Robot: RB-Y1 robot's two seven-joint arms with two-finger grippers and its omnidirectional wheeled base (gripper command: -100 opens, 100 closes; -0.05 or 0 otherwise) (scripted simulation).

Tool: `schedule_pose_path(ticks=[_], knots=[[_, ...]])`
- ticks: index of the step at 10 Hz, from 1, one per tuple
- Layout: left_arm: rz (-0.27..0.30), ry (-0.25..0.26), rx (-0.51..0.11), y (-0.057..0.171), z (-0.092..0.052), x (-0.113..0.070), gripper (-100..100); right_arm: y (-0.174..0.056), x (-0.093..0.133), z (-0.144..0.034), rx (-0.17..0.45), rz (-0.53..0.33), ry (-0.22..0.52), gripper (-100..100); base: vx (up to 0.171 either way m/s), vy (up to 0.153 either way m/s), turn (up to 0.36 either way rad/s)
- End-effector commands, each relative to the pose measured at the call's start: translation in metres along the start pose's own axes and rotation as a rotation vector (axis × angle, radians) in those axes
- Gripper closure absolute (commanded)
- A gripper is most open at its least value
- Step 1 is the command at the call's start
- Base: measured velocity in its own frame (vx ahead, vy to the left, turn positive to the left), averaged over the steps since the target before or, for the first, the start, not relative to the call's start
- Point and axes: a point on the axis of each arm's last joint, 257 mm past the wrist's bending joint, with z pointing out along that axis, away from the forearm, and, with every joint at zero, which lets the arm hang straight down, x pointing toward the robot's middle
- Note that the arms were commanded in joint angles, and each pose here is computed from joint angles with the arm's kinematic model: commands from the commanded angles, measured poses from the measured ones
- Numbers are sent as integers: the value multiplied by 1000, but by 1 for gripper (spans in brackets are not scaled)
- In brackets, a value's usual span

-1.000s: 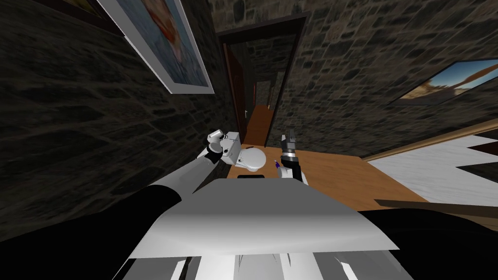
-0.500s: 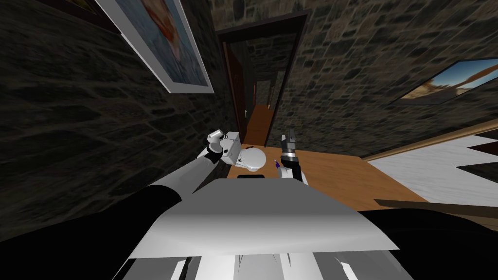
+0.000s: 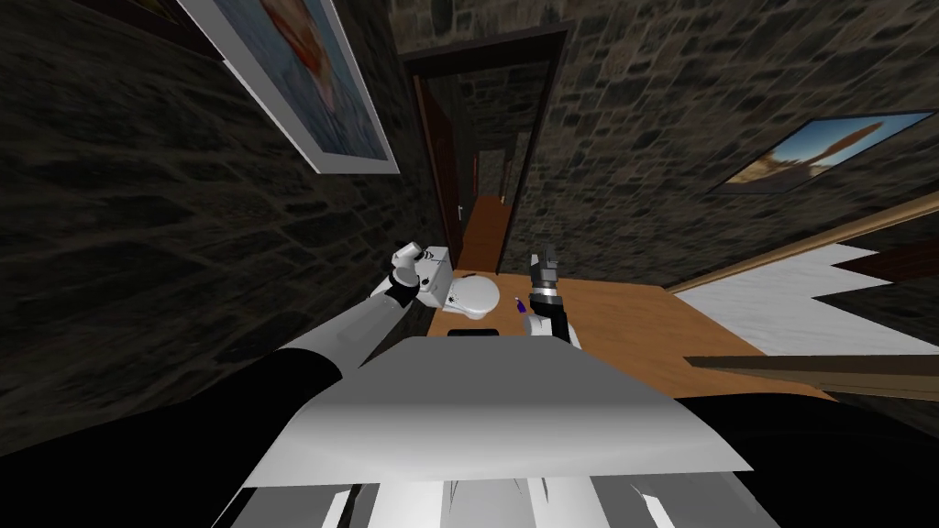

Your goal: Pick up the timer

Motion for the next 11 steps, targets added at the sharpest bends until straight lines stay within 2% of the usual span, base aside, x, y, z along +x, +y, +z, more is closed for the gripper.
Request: schedule_pose_path(ticks=[1, 3, 4, 5, 11], knots=[[-11, 31, -11, 3, -2, 13, -100, 0, 0, 0, 0, 0, 0, 0, -84, 6, -79], [-22, 64, -24, 9, -2, 24, -100, 0, 0, 0, 0, 0, 0, 0, -84, 15, -48], [-22, 69, -26, 13, 1, 21, -100, 0, 0, 0, 0, 0, 0, 0, -64, -3, 74], [13, 39, 8, 3, 3, 5, -100, 0, 0, 0, 0, 0, 0, 0, 57, -7, 135], [92, -38, 86, -26, 2, -28, -100, 0, 0, 0, 0, 0, 0, 0, 129, 24, 61]])
